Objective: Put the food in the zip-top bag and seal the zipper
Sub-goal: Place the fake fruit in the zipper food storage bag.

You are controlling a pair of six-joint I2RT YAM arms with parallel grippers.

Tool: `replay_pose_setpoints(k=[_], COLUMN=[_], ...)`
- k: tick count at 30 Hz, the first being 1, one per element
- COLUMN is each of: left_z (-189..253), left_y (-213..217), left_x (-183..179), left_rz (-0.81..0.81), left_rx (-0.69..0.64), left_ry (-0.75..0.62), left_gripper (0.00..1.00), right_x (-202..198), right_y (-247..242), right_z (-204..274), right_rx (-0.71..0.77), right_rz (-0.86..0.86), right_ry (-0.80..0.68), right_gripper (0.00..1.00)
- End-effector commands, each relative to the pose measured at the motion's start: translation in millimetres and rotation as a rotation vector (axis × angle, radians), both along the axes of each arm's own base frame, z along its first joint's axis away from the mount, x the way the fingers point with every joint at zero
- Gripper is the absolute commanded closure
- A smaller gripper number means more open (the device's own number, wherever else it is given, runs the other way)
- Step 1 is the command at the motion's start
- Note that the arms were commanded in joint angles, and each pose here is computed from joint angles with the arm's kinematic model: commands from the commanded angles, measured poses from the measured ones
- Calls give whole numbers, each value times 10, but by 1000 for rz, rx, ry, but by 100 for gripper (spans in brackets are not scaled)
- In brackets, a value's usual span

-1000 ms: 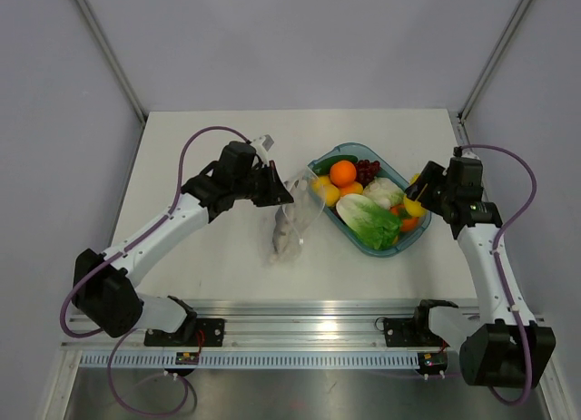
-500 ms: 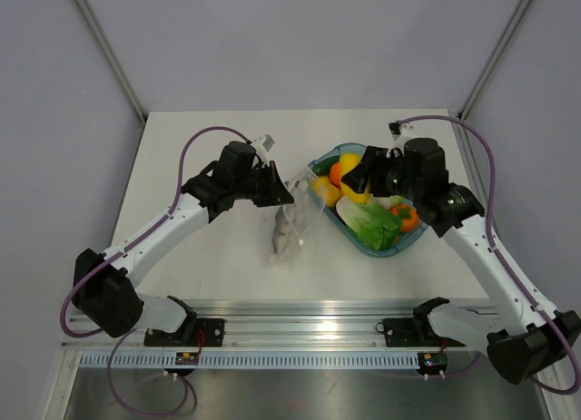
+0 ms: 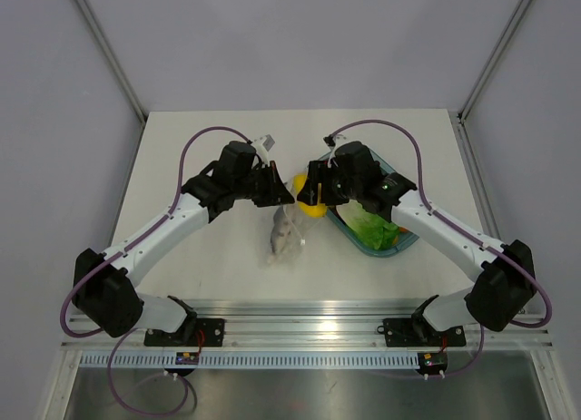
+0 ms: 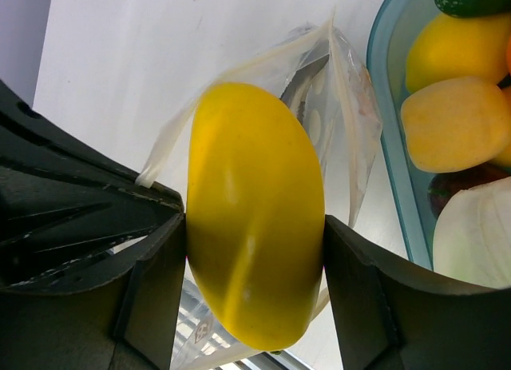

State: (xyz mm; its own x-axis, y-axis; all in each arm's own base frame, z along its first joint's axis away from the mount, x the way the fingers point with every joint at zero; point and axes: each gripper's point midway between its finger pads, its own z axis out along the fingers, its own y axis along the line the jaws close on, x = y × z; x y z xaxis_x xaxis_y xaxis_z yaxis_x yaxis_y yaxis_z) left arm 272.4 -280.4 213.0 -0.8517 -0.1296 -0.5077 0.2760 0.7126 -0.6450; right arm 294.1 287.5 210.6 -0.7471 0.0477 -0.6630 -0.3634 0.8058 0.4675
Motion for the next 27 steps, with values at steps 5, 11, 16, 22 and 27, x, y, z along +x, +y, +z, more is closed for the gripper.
replay_pose_setpoints(k=[5, 11, 16, 22, 27], left_z=[262, 259, 289, 320, 330], left_y=[-96, -123, -139, -144, -154], left_x=[18, 21, 20, 18, 10], left_rz=[-30, -41, -44, -46, -50], left_rx=[-68, -73, -86, -91, -99], left_ry=[-57, -49, -53, -56, -53], left_gripper=[100, 100, 100, 100, 100], right_x=[43, -5, -30, -54, -67], right_y=[57, 12, 14, -2, -13], right_z=[-27, -103, -167, -215, -256], right_rx=[20, 0, -18, -35, -48], right_rz=[-23, -28, -22, -14, -9], right_ry=[-16, 9, 32, 45, 53], right_gripper=[62, 62, 61, 59, 59])
